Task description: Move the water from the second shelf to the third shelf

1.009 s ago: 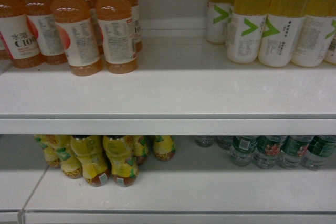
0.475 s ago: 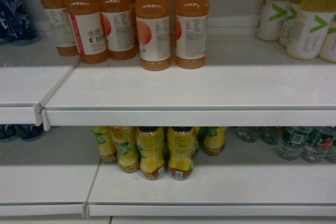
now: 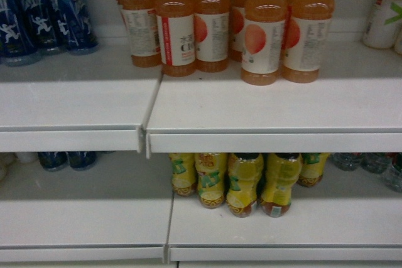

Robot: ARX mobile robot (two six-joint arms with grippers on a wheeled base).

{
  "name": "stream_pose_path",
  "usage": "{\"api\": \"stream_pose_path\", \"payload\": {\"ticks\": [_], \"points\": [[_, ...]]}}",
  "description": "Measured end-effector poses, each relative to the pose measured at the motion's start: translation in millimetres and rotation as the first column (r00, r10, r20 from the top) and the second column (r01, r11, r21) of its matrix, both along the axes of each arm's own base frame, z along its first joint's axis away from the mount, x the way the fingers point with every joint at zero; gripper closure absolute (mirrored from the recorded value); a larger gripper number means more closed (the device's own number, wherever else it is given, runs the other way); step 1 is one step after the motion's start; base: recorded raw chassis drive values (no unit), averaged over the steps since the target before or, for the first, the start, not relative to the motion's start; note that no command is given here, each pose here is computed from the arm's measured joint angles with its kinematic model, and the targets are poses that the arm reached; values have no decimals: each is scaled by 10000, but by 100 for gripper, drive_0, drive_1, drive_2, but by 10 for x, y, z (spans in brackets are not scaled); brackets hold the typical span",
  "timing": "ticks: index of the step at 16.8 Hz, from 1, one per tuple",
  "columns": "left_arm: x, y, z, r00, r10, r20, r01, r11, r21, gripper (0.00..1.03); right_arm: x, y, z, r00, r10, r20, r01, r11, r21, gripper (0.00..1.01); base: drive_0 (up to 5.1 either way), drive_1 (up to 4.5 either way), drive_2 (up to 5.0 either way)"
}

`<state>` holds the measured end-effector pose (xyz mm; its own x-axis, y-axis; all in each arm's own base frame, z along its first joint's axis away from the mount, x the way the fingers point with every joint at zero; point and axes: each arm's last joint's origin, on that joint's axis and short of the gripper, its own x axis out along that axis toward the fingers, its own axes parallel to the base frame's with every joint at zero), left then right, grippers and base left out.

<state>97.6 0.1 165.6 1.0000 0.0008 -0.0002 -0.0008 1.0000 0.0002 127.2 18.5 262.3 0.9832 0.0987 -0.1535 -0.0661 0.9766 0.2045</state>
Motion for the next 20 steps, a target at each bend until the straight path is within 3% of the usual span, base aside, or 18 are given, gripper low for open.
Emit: {"api": "stream_pose_path", "payload": {"ticks": [20], "points": [[0, 0, -3, 10000, 8, -27, -8, 10000, -4, 5, 1, 0, -2, 10000, 1, -11, -1, 10000, -6, 58, -503, 242, 242]]}}
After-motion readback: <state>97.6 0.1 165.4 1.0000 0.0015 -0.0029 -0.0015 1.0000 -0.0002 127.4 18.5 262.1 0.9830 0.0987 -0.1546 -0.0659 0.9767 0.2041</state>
